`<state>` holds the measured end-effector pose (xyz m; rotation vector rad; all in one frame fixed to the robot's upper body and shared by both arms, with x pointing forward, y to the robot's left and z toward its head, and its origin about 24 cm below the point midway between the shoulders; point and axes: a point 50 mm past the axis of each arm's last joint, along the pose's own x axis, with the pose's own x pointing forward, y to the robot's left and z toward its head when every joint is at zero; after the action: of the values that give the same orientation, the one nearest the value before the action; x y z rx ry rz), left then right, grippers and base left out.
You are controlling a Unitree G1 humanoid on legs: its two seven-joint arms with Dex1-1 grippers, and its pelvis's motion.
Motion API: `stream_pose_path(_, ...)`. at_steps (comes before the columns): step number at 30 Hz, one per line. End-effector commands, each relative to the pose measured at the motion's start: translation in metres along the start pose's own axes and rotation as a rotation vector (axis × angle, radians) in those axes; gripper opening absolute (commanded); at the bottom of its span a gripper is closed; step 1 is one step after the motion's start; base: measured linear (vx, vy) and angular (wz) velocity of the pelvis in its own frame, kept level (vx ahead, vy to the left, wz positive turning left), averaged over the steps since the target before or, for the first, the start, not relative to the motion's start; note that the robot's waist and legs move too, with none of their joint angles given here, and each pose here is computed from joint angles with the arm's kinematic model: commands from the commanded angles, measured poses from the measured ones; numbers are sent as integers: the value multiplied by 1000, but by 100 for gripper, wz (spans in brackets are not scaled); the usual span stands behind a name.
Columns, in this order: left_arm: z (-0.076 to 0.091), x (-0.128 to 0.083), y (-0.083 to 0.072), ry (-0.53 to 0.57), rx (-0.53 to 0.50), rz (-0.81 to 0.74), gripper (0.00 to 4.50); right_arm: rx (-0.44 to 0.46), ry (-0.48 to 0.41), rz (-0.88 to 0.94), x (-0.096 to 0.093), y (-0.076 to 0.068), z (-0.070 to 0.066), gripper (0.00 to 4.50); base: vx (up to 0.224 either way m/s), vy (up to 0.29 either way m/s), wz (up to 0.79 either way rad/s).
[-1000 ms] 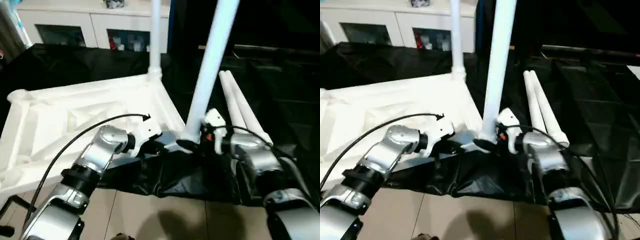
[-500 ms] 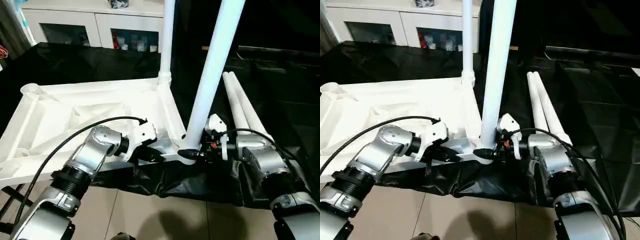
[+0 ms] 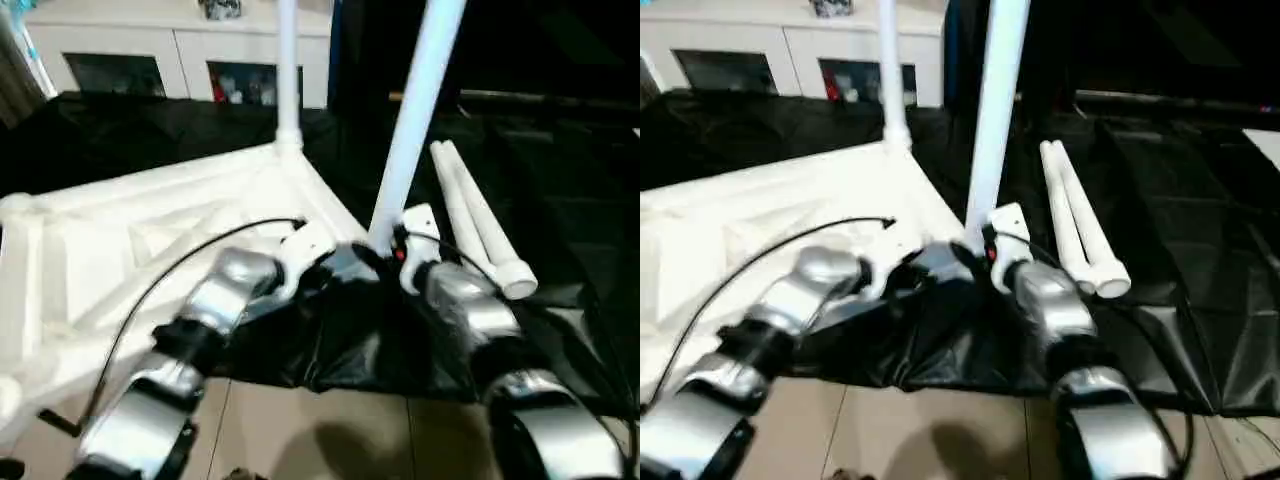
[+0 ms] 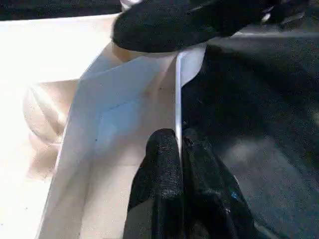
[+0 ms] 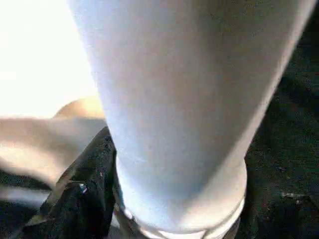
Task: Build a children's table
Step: Rotate leg to tighten
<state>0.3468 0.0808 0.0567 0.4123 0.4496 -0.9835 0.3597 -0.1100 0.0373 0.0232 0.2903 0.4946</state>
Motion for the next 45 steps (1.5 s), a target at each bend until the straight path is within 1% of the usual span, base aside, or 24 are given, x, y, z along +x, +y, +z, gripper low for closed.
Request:
stream_pose_path(1,28,2,6,-110,0,86,0,36,74,-43,5,11,-18,277,0,0,0)
stream_pose_path(3,34,7,2,-141,-1,84,0,37,40,-20,12,25,-14,347,0,0,0)
stream_pose_path(6,34,8,-1,-154,7,56,0,64,18,22,14,29,-10,354,0,0,0)
stream_pose_path(8,32,7,-5,-162,33,11,0,38,10,52,13,28,-8,383,0,0,0)
stream_pose_path(9,32,7,-5,-162,33,11,0,38,10,52,13,28,-8,391,0,0,0)
stream_pose_path(10,32,7,-8,-170,44,-17,0,25,5,64,12,26,-6,391,0,0,0)
stream_pose_path(11,31,6,-11,-181,50,-55,0,15,0,88,11,23,-4,402,0,0,0)
stream_pose_path(13,29,4,-13,-189,57,-96,0,17,-5,127,9,20,-2,402,0,0,0)
stream_pose_path(14,25,-1,-16,-188,82,-159,0,-25,-5,234,3,15,0,402,0,0,0)
stream_pose_path(15,25,-1,-16,-188,82,-159,0,-25,-5,234,3,15,0,402,0,0,0)
stream_pose_path(16,22,-4,-16,-179,91,-188,0,-49,3,293,-1,12,0,402,0,0,0)
stream_pose_path(18,15,-10,-17,-159,104,-243,0,-111,31,426,-12,6,-1,402,0,0,0)
stream_pose_path(19,15,-10,-17,-159,104,-243,0,-111,31,426,-12,6,-1,402,0,0,0)
stream_pose_path(24,7,-22,-17,-134,124,-340,0,-208,106,651,-34,-3,-5,402,0,0,0)
stream_pose_path(25,7,-22,-17,-134,124,-340,0,-208,106,651,-34,-3,-5,402,0,0,0)
stream_pose_path(27,5,-26,-18,-128,132,-380,0,-230,133,723,-41,-4,-6,402,0,0,0)
stream_pose_path(29,2,-31,-19,-115,137,-429,0,-243,164,796,-48,-4,-7,367,0,0,0)
stream_pose_path(32,0,-34,-20,-104,135,-464,0,-253,181,827,-51,-3,-8,362,0,0,0)
stream_pose_path(35,-3,-35,-20,-85,135,-476,0,-263,207,854,-54,-3,-11,326,0,0,0)
stream_pose_path(37,-3,-35,-19,-81,137,-472,0,-264,210,857,-54,-3,-11,323,0,0,0)
stream_pose_path(38,-4,-35,-19,-83,134,-466,0,-271,209,849,-54,-2,-12,307,0,0,0)
stream_pose_path(40,-4,-34,-18,-85,132,-446,0,-267,208,848,-54,0,-14,289,0,0,0)
stream_pose_path(45,-4,-31,-17,-93,124,-401,0,-251,191,784,-50,2,-17,276,0,0,0)
